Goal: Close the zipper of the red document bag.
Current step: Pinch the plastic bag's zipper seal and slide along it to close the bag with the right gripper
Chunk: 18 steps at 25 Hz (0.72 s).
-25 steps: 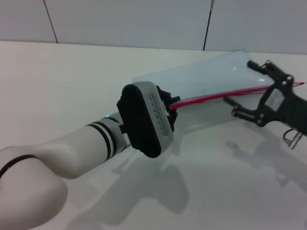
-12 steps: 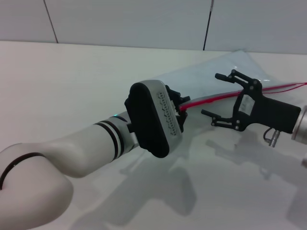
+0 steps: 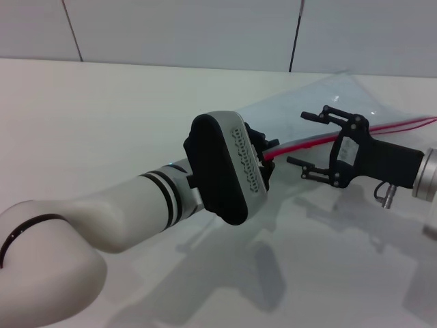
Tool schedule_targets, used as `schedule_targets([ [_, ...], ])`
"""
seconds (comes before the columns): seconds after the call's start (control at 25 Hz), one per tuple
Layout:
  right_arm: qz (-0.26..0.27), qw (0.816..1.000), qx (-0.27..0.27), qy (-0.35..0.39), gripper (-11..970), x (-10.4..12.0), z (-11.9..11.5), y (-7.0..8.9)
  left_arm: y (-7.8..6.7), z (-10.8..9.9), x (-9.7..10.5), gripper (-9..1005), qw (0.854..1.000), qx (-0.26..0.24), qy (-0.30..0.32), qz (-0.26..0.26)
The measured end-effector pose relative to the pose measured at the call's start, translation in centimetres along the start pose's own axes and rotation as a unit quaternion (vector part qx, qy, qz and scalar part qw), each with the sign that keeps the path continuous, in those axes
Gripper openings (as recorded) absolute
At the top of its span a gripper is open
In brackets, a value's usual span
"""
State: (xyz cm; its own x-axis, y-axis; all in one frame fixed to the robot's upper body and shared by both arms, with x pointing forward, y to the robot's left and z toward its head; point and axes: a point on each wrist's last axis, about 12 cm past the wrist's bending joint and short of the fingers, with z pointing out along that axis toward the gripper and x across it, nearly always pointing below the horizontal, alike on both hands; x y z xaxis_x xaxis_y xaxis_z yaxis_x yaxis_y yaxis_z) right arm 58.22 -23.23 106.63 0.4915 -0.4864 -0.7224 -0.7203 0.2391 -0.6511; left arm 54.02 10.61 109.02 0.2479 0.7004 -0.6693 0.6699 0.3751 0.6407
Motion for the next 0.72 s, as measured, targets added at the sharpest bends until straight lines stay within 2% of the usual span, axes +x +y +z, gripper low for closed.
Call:
schedule_targets([
  [0.24,-0.004,1.000,0.001,0.003,710,0.04,-0.01,-0.24,-0.01,-0.04,0.04,58,1.000,0.000,0.000,-0.001],
  [0.32,-0.005,1.000,0.001,0.004,493,0.07,-0.06,-0.25,0.01,-0.06,0.09,58,1.000,0.000,0.001,0.000],
  [0.72,-0.011,1.000,-0.005,0.006,363,0.12,-0.10,-0.28,0.00,-0.26,-0.30,58,1.000,0.000,-0.004,-0.003],
])
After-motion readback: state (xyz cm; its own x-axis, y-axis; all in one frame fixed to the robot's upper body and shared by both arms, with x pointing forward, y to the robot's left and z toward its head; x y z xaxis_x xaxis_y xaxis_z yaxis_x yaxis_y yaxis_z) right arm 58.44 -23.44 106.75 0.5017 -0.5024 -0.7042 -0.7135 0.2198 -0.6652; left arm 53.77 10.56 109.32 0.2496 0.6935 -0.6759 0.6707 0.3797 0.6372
